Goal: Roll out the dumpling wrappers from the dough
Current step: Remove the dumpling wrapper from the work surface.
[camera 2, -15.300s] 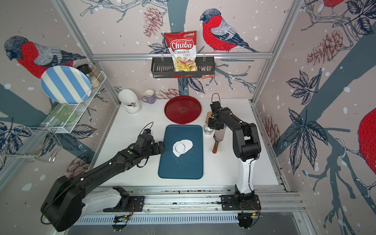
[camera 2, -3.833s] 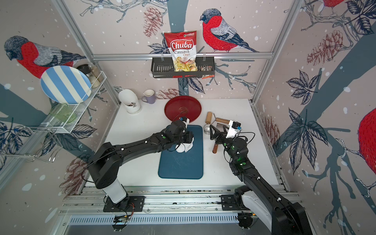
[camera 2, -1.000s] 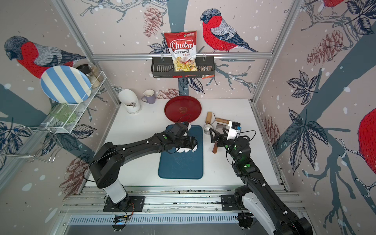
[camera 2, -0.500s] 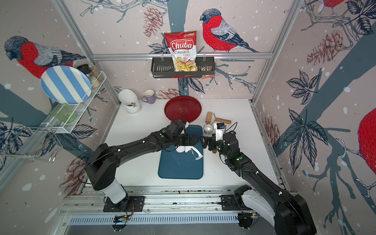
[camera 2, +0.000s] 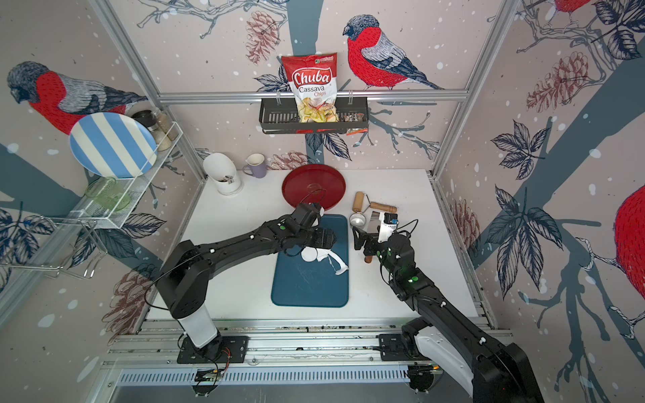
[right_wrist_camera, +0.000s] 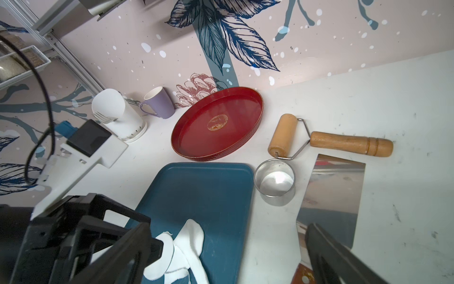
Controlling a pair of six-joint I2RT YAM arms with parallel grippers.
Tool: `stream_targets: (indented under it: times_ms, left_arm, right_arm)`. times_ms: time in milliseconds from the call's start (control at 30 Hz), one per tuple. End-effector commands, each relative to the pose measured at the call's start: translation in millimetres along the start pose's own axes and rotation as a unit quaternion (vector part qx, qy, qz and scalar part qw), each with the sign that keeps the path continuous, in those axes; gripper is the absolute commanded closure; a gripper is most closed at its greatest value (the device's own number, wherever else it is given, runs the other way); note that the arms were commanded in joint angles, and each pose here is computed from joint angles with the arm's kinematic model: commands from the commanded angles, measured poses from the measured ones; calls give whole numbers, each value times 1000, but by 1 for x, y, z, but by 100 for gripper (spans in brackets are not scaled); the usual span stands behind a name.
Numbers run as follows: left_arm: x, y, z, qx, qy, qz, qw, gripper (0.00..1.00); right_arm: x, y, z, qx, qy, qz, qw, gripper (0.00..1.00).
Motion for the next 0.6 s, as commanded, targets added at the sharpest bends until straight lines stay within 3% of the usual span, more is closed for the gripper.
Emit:
stream_targets:
  times_ms: [0,267,567]
  left_arm:
    - [5,6,-1,14,37,7,999,16]
    - [27,23,3,38,33,17,999,30]
    - [34,37,10,59,33,31,997,33]
  right_arm:
    - [3,-10,-18,-74,0,-18,997,0]
    - [-7,-30,-25,-126,5,-16,992,0]
    - [-8,-29,-23,-122,8,-20,992,0]
Point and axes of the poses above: each gripper's point midway between its finger pads, its own y axis out along the fingers, its own x axis along the line the jaws close on, z = x × y, the point moved 4 cm from there along -y, back along the fingers, and after that the axes turned 14 degrees about y, right-handed, at the moved point
